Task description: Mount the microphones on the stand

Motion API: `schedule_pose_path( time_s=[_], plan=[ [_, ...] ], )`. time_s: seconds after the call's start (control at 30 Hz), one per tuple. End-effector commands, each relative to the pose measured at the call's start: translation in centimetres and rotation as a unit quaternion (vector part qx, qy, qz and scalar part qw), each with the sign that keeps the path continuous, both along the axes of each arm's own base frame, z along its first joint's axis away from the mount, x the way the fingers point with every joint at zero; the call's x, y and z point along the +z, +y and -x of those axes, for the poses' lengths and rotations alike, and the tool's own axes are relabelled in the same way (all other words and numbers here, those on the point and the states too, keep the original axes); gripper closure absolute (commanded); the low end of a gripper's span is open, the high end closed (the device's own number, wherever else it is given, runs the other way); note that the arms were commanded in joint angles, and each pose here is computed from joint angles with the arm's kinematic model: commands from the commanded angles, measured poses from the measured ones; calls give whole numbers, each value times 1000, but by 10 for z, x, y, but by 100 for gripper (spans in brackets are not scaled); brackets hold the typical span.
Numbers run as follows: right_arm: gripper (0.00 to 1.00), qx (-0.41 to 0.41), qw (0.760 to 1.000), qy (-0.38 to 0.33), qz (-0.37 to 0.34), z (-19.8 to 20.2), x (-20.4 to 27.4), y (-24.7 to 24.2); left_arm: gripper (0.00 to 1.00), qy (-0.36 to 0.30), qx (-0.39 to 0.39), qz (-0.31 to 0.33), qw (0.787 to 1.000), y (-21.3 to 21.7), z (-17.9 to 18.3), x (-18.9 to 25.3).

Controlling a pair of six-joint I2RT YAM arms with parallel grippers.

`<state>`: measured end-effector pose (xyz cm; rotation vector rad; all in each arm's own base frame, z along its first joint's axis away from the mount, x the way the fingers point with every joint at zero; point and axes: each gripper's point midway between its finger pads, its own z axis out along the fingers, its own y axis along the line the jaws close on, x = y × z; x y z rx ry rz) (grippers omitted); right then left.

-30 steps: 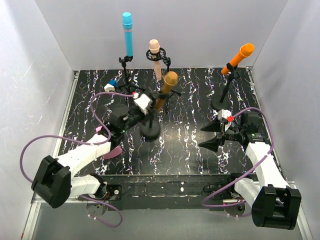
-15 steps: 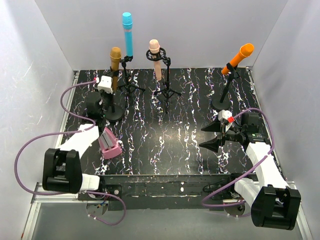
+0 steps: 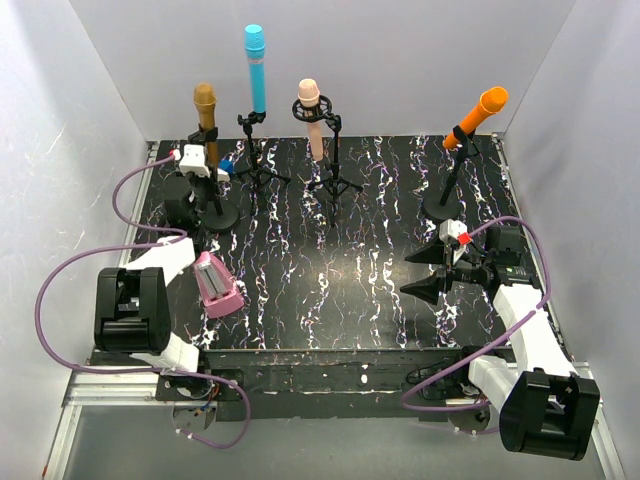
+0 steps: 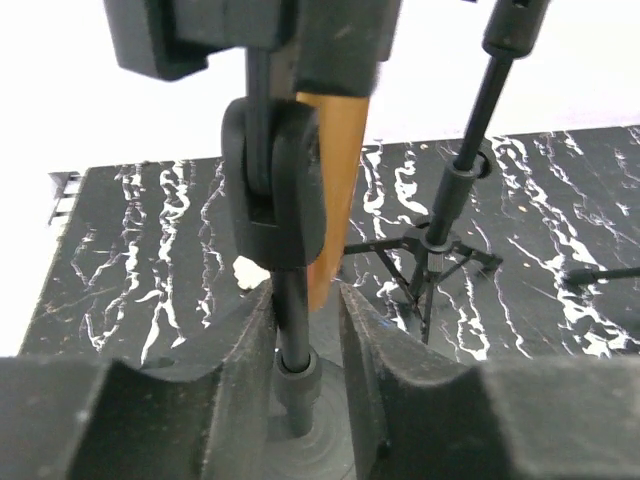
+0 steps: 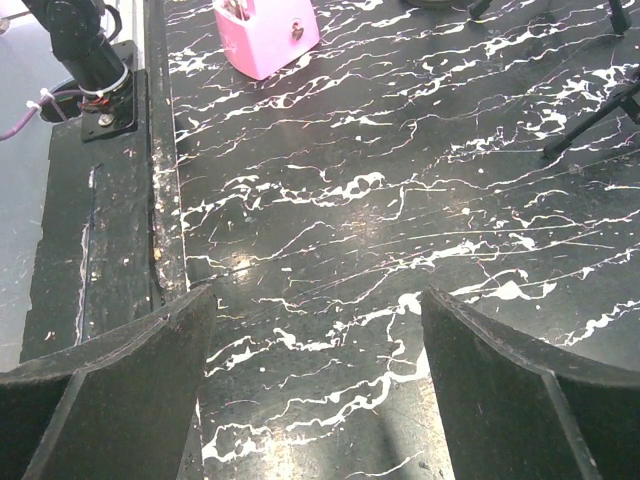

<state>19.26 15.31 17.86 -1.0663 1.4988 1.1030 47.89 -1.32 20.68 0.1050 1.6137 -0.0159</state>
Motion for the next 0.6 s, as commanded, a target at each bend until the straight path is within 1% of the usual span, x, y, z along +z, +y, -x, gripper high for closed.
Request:
schedule_pose_path(
  time_s=[0.0,0.13,0.17,0.23,0.3,0.33,0.4,0.47,0.5,0.53,0.57],
  plan=[
    [11,-2,1000,-14,-3,-4,7,-3,61,-68,1,6,998,2,11,46],
    [11,-10,1000,-13,-2,-6,7,-6,32,-60,4,8,998,3,22,50],
    [11,-12,1000,-16,-2,-6,8,-7,26,-59,5,9,998,3,24,52],
    [11,-18,1000,-20,-2,-6,9,-9,18,-58,7,14,998,3,32,58],
    [11,-28,999,-29,5,-7,8,-13,12,-52,8,22,998,3,42,63],
    [11,-35,999,-37,15,-9,7,-15,8,-48,9,25,998,3,46,66],
    [12,-57,997,-43,33,-15,9,-21,2,-44,13,48,998,3,62,79],
    [13,-84,994,-36,52,-21,20,-28,2,2,24,67,997,4,79,76],
    [9,-108,992,-19,64,-25,24,-32,2,13,30,79,996,4,88,83],
    [9,-140,987,-10,77,-31,32,-39,2,32,36,99,994,4,98,90],
    [8,-192,978,12,86,-40,37,-48,2,69,35,120,990,-1,112,89]
  ],
)
